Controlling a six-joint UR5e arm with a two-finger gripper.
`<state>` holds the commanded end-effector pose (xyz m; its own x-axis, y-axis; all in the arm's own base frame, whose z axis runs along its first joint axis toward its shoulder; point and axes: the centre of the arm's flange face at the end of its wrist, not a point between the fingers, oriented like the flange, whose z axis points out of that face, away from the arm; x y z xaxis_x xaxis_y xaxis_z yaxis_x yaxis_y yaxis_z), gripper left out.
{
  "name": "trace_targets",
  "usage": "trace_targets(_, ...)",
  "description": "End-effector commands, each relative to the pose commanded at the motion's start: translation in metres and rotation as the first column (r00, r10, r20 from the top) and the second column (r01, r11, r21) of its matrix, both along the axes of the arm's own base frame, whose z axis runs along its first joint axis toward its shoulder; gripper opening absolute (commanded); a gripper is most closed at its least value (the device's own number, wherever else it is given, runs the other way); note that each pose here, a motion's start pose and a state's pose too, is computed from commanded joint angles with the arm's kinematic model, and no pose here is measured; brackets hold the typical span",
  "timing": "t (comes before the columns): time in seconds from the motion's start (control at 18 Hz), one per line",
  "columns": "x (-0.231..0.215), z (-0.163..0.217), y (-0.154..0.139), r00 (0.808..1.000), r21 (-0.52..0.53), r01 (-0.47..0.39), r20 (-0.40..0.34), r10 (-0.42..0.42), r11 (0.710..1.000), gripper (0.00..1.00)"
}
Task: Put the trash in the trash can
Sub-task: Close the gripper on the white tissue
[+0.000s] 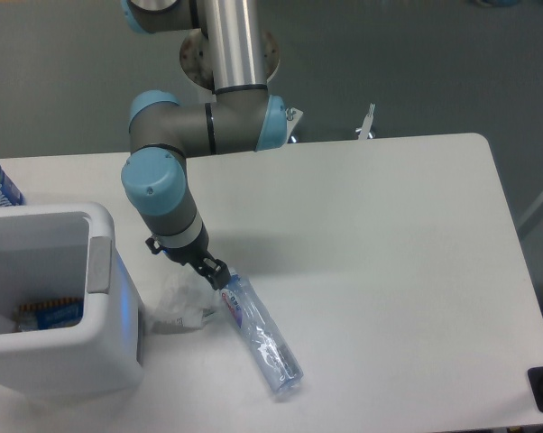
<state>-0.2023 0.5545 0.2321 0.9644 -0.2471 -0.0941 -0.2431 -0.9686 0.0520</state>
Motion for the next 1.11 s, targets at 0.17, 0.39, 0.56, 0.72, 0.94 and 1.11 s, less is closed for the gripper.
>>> trace_targets(0.17,0.005,0.001,0.003,1.000,0.001,0.008,-0.001,-0.008,1.000,0.70)
trace_targets(0.39,0.003,0.002,0.003,1.000,0.000,0.005,-0.003,-0.005,1.000,0.25)
trace_targets(0.56,0.004,0.002,0.002,1.000,0.002,-0.008,-0.003,0.008,1.000,0.00)
trace_targets(0.72,0.004,0.003,0.003,1.000,0.006,-0.020,-0.001,0.020,1.000,0.00)
trace_targets(0.94,0.003,0.007,0.003,1.000,0.017,-0.021,0.002,0.021,1.000,0.00)
trace_targets(1.11,0.000,0.015,0.004,1.000,0.032,-0.024,-0.002,0.024,0.999,0.00)
